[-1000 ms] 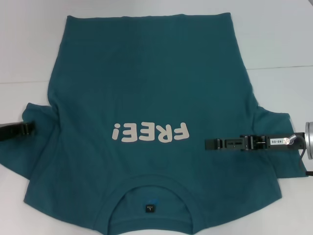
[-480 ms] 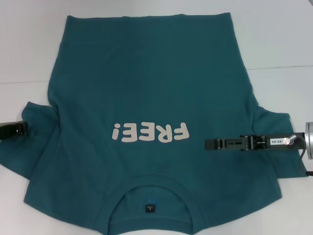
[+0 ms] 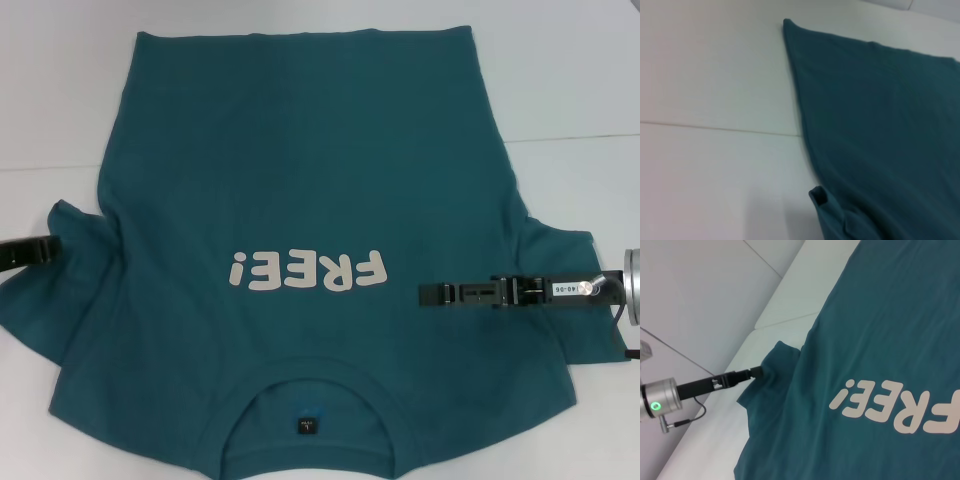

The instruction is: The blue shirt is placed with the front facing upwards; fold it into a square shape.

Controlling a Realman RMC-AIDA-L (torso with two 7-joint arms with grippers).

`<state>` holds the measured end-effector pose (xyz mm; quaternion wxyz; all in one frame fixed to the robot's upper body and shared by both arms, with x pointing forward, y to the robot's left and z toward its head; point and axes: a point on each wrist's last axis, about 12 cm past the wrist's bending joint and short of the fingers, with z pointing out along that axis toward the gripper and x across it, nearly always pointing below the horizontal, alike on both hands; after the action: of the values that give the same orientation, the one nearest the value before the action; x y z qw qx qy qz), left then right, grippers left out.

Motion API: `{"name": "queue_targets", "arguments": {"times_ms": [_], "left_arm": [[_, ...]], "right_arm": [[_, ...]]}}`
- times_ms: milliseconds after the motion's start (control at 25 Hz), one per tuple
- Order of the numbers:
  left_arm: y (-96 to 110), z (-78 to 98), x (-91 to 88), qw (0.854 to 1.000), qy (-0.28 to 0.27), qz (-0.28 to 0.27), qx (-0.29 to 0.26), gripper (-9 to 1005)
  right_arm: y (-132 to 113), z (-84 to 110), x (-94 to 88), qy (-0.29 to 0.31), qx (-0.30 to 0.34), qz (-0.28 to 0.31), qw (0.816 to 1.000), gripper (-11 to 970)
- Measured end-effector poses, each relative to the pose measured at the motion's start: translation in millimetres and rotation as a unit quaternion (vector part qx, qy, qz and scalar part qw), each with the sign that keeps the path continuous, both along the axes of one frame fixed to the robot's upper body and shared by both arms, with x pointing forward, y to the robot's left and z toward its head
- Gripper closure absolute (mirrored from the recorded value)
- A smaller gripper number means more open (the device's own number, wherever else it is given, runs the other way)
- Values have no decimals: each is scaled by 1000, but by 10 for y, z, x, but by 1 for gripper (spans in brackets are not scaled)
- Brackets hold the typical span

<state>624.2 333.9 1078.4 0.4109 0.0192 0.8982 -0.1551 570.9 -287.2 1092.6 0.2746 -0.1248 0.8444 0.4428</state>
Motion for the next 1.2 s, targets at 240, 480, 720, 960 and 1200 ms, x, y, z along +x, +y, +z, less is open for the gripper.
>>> {"name": "queue_targets", "arguments": {"times_ms": [240, 480, 720, 960, 1200], "left_arm": [[29, 119, -23, 1000, 7, -18, -24, 996], [-21, 264, -19, 998, 27, -39, -38, 996], [-39, 430, 1, 997, 30, -47, -49, 995], [-32, 497, 32, 997, 37, -50, -36, 995], [21, 575, 106, 998, 48, -30, -15, 995]], "right_arm": [[2, 1, 2, 0, 0, 0, 1000, 35], [5, 4, 5, -1, 0, 1, 1000, 35], [6, 6, 7, -1, 0, 1, 1000, 34], [6, 6, 7, -1, 0, 1, 1000, 34], [-12, -2, 15, -4, -5, -5, 1000, 34]]}}
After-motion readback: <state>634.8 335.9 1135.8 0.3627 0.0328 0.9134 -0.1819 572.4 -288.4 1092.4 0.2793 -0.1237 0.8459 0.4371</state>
